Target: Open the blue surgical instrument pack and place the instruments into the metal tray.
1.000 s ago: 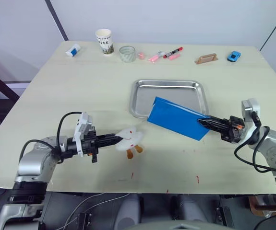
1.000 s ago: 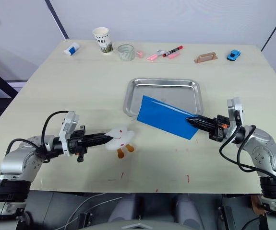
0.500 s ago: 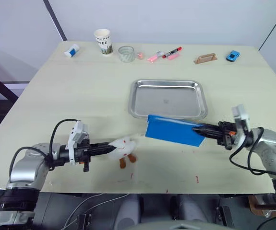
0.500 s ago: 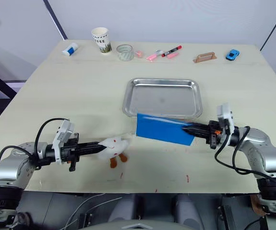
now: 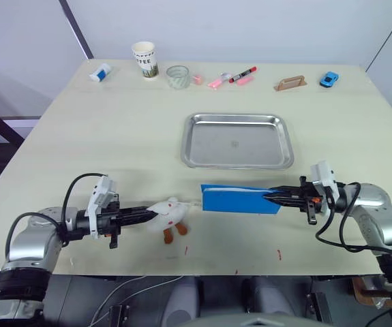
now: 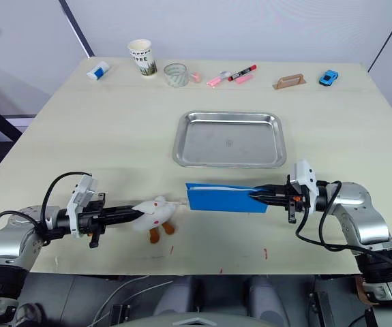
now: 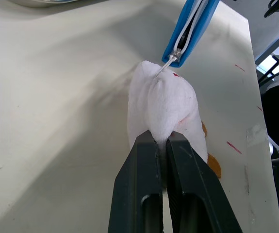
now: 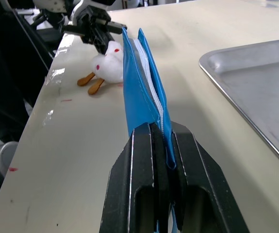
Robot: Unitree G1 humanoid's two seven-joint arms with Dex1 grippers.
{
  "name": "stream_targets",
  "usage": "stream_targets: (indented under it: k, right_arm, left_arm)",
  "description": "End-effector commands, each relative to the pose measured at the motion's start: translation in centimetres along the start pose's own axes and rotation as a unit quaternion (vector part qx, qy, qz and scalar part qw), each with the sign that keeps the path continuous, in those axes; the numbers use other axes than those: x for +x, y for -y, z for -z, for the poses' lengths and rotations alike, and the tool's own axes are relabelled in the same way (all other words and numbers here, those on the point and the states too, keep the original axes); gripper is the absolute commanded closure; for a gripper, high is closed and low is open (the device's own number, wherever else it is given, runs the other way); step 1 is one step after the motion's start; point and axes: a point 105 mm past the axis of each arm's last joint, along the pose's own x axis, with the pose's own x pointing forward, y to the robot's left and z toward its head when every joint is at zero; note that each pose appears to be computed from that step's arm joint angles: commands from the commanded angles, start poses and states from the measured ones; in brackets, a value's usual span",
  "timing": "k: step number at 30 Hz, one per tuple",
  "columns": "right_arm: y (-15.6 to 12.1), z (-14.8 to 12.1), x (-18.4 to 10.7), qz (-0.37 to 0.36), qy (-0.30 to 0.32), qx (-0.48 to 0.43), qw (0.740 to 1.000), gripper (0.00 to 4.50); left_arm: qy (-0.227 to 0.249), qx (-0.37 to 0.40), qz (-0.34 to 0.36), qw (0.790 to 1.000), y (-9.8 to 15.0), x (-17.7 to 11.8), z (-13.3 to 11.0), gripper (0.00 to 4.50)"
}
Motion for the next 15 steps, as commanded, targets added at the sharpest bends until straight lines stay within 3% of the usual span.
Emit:
stream_targets:
  k: [1, 7, 12, 15]
  right_arm:
    - [0.5, 0.2, -0.8, 0.012, -0.018, -0.021, 1.0, 4.5]
    - [0.8, 0.5, -0.8, 0.016, -0.018, -0.022, 0.999, 4.5]
    - [1.0, -0.1, -0.8, 0.015, -0.012, -0.031, 0.999, 4.5]
    - [0.8, -0.5, -0.8, 0.016, -0.006, -0.03, 0.999, 4.5]
  left_arm:
    - [0.026, 0.023, -0.049, 0.998, -0.9, -1.8, -1.4, 2.89]
    - [0.083, 0.041, -0.036, 0.995, 0.6, -1.8, -5.9, 0.27]
    - [0.102, 0.086, -0.03, 0.991, 1.7, -0.2, -8.1, 0.12]
    - [0.093, 0.093, -0.014, 0.991, 1.8, 1.5, -7.9, 0.12]
